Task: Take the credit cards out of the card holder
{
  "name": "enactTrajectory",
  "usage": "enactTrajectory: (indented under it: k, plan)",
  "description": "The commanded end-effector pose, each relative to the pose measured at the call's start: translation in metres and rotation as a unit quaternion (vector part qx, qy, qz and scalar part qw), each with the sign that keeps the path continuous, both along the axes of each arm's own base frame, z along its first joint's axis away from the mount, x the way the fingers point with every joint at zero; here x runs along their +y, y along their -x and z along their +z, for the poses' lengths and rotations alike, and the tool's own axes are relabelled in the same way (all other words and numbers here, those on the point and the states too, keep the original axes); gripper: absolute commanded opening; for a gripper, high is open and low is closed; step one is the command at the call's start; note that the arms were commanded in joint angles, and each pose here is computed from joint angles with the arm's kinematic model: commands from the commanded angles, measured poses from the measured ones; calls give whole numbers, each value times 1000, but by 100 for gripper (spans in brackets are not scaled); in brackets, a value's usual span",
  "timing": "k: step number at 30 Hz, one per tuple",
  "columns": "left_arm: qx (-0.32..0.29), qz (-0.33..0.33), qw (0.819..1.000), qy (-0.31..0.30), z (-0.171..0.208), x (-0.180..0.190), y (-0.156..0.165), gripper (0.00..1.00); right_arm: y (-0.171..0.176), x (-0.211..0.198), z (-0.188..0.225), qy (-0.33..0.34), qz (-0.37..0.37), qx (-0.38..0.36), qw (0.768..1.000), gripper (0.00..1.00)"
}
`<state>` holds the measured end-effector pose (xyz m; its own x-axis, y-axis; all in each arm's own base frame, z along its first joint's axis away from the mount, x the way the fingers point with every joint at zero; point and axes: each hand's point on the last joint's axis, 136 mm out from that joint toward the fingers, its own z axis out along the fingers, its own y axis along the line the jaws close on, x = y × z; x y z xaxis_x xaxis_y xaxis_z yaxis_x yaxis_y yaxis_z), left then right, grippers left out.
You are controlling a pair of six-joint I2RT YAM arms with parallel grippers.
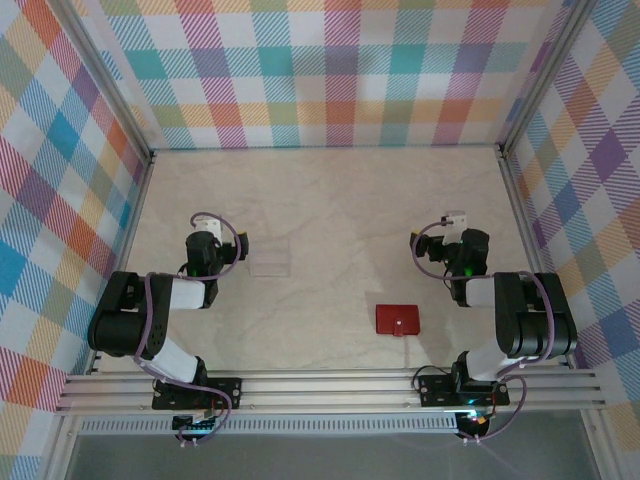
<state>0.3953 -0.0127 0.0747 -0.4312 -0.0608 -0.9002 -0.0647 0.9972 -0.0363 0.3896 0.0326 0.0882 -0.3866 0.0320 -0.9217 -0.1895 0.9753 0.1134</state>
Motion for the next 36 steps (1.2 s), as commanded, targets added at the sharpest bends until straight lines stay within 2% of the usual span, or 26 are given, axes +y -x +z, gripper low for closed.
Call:
enactTrajectory:
  k: [1, 4, 8, 12, 18, 20, 21, 23, 25, 33, 36]
  plan:
    - [11, 25, 1000, -9, 20, 7, -5, 100, -6, -7, 21, -5, -22, -5, 1000, 100]
    - [40, 74, 996, -13, 41, 18, -4, 100, -5, -10, 29, -14, -35, 40, 998, 100]
    - [76, 92, 992, 33, 62, 10, 4, 100, -1, -5, 44, -48, -40, 95, 993, 100]
    - [153, 65, 982, 87, 61, -15, 13, 99, 8, 6, 49, -91, -43, 162, 982, 94]
    - [275, -8, 957, 88, 41, -61, 29, 92, 25, 28, 40, -128, -15, 249, 960, 87]
    - [308, -18, 946, 102, 37, -70, 31, 85, 30, 31, 36, -127, -8, 261, 957, 85]
    - [318, -28, 942, 108, 36, -74, 32, 78, 31, 31, 35, -126, -5, 264, 956, 84]
    - [340, -32, 934, 109, 32, -77, 34, 74, 34, 32, 34, -120, 0, 268, 956, 84]
    - [352, -26, 930, 107, 28, -76, 36, 70, 36, 30, 34, -115, -2, 268, 956, 84]
    - [388, -48, 912, 120, 13, -89, 30, 41, 39, 27, 40, -105, -6, 259, 960, 85]
    - [393, -45, 912, 114, 10, -88, 27, 37, 39, 27, 41, -104, -5, 259, 960, 86]
